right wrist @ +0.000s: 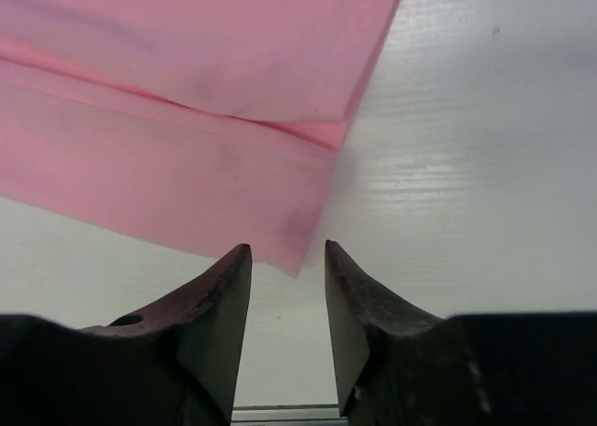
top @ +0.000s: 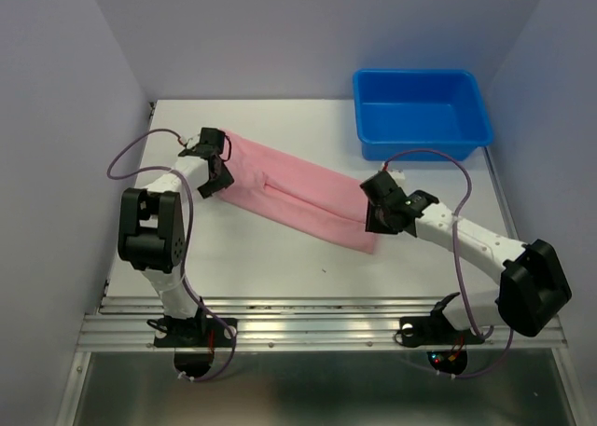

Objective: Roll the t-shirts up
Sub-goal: Fold the T-shirt at the center of the board.

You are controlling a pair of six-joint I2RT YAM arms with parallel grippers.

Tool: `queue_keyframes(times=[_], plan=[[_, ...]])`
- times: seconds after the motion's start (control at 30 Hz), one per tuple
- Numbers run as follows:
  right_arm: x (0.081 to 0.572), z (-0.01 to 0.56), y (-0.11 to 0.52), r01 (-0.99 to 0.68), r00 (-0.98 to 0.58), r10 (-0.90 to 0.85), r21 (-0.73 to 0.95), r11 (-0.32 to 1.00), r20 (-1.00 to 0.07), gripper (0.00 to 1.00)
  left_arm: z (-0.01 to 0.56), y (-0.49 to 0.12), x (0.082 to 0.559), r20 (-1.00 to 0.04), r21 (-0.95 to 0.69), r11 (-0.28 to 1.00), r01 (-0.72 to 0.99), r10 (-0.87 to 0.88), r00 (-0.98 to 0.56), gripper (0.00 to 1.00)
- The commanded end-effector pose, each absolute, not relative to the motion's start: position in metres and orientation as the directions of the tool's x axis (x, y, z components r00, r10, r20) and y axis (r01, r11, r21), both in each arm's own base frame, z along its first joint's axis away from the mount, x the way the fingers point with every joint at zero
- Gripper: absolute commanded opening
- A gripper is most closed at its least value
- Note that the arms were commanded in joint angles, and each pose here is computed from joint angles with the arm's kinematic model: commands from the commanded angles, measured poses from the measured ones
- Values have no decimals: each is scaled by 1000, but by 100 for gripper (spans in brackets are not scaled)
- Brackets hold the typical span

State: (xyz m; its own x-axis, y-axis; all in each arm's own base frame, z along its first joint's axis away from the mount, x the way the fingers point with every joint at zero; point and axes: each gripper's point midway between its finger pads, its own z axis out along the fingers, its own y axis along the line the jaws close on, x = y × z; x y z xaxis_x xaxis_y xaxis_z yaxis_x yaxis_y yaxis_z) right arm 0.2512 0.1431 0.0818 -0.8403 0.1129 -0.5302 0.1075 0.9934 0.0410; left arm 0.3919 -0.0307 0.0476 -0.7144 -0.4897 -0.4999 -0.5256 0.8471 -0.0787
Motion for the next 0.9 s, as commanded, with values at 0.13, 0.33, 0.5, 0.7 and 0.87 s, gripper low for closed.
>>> queue_keyframes(times=[0.13, 0.33, 0.5, 0.7, 0.87], plan=[[283, 89, 175, 75, -810, 135, 128, 989, -571, 20, 98, -1, 398, -596, -50, 824, -565, -478, -645, 51], [277, 63, 181, 67, -837, 133, 143, 988, -531, 6, 82, 18, 389, -560, -63, 788, -613, -536, -632, 24], [270, 43, 171, 82, -850, 120, 96, 992, -513, 5, 69, 23, 397, -539, -90, 773, -628, -568, -622, 51], [264, 23, 155, 112, -859, 117, 40, 993, -499, 4, 49, 21, 414, -517, -86, 773, -629, -574, -635, 50], [259, 14, 146, 126, -865, 119, 18, 992, -488, 2, 39, 17, 425, -510, -109, 776, -622, -580, -635, 46]])
